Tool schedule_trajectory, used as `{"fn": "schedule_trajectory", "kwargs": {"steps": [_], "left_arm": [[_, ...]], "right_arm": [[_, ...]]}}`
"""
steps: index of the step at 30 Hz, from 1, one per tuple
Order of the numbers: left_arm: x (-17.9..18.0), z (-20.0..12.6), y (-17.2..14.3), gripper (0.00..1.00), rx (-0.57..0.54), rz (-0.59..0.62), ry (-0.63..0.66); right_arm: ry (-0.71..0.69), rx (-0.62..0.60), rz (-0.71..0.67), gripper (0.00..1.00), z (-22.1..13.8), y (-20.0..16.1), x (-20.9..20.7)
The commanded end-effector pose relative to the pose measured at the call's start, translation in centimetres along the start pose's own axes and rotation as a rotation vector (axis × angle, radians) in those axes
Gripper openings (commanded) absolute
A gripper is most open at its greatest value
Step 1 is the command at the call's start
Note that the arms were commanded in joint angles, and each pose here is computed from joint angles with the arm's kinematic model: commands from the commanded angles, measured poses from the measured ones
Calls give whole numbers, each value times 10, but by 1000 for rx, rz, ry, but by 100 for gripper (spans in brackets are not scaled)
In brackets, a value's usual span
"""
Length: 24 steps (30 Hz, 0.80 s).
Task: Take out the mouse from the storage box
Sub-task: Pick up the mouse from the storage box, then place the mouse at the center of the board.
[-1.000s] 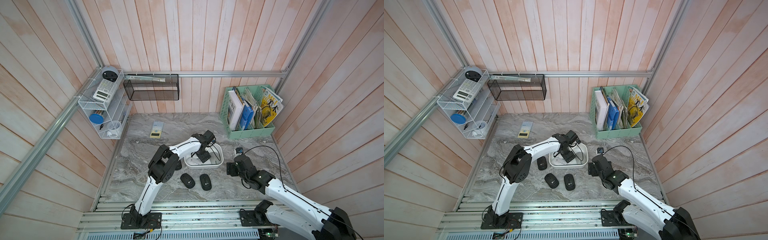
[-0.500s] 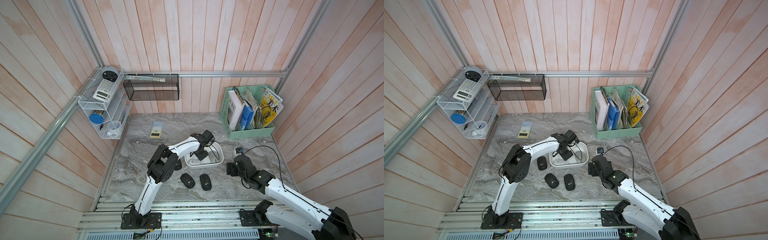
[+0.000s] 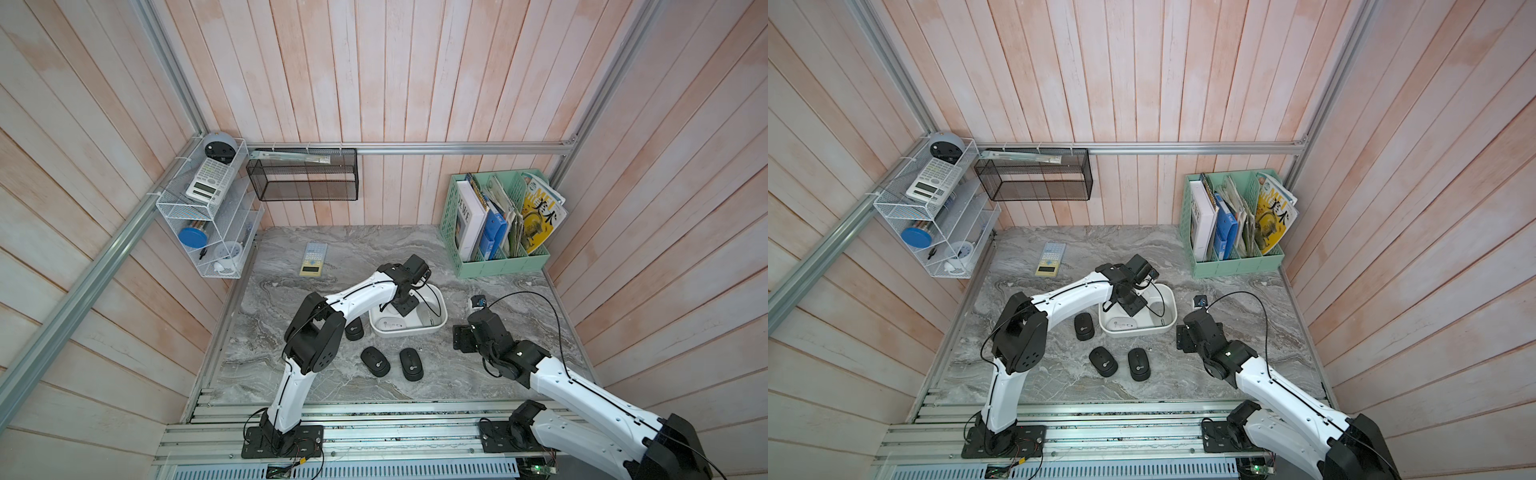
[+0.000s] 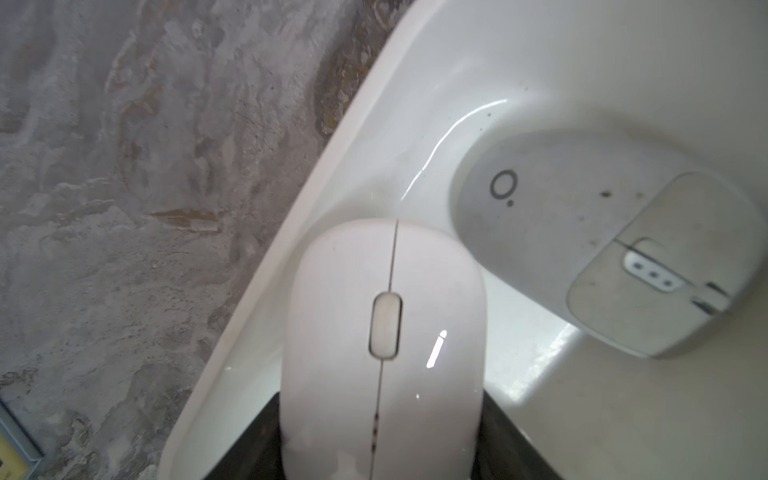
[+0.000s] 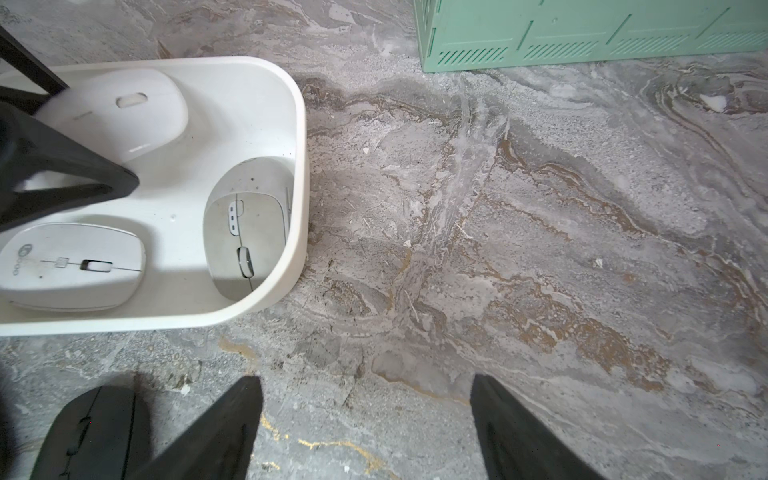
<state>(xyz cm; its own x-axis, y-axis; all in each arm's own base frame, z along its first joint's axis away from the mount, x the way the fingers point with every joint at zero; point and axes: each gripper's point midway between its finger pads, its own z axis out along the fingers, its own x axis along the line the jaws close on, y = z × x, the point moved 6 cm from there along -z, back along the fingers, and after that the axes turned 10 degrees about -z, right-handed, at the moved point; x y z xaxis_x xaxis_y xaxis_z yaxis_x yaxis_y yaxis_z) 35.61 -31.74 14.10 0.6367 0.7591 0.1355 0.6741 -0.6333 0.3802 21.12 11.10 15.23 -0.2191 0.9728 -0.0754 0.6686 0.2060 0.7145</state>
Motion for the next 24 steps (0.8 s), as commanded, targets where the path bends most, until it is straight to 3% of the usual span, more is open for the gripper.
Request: {"fn": "schedule_trajectory", "kwargs": {"steps": [1,7,13,24], "left_arm": [[3,-26,4,46,-40,-50,-12],[26,-39,-2,45,-52,-170,1],[84,-49,-20,45,-42,-420,57],[170,-40,-90,46,21,-854,153]], "right_arm": [[-16,-1,11,86,0,-1,-3],[-18,2,12,86,0,-1,-3],[-17,0,13,86,0,-1,-3],[-20,3,14,85,1,-1,-3]]}}
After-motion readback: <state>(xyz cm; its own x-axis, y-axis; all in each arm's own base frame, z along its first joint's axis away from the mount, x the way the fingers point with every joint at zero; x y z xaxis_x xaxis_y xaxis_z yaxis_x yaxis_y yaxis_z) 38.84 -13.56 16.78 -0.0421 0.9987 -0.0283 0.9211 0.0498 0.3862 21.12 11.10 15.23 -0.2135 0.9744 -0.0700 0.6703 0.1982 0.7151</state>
